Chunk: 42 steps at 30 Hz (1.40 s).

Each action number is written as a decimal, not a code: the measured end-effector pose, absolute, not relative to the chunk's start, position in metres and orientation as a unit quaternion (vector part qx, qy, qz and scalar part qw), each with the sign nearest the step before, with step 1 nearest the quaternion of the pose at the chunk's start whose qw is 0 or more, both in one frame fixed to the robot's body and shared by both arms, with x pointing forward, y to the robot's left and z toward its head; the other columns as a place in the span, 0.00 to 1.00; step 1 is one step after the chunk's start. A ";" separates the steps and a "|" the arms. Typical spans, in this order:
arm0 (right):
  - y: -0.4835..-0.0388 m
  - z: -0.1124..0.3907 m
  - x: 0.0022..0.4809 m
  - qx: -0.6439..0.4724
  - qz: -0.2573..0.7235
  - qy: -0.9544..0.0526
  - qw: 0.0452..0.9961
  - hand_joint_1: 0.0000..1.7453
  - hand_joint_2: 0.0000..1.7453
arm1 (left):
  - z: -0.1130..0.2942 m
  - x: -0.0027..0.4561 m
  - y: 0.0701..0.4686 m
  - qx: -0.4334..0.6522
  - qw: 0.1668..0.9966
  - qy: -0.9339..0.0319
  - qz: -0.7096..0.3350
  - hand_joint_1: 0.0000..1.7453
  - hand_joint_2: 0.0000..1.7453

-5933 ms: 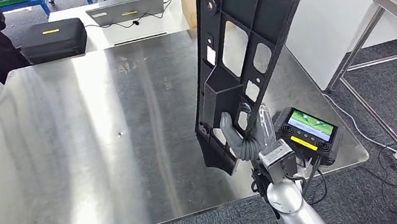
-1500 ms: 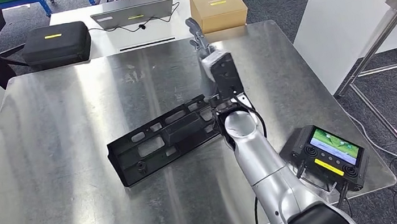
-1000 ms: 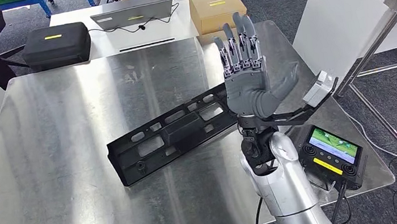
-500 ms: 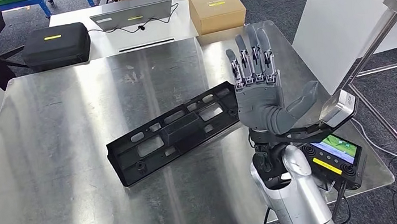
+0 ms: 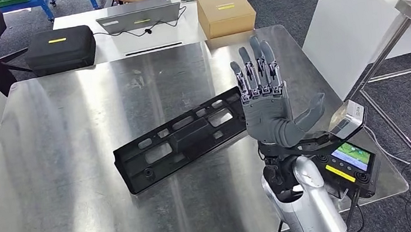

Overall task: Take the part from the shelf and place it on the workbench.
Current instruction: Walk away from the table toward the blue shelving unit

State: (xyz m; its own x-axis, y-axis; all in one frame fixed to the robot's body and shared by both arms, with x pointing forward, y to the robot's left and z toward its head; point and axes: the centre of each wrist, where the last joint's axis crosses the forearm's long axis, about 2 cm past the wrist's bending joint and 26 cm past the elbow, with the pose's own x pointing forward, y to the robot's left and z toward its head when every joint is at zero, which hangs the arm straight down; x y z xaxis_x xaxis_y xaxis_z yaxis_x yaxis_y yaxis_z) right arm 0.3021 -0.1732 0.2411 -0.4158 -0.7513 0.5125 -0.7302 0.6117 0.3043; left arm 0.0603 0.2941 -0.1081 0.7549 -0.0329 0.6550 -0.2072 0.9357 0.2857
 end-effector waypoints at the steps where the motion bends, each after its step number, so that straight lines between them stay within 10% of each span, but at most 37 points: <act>1: -0.173 0.241 0.302 0.441 -0.017 -0.841 0.314 0.00 0.00 | -0.108 0.060 0.294 0.173 0.921 -0.347 0.048 0.00 0.00; 42: -0.139 0.190 0.285 0.470 -0.005 -0.777 0.418 0.00 0.00 | -0.106 0.070 0.280 0.175 0.919 -0.349 0.060 0.00 0.00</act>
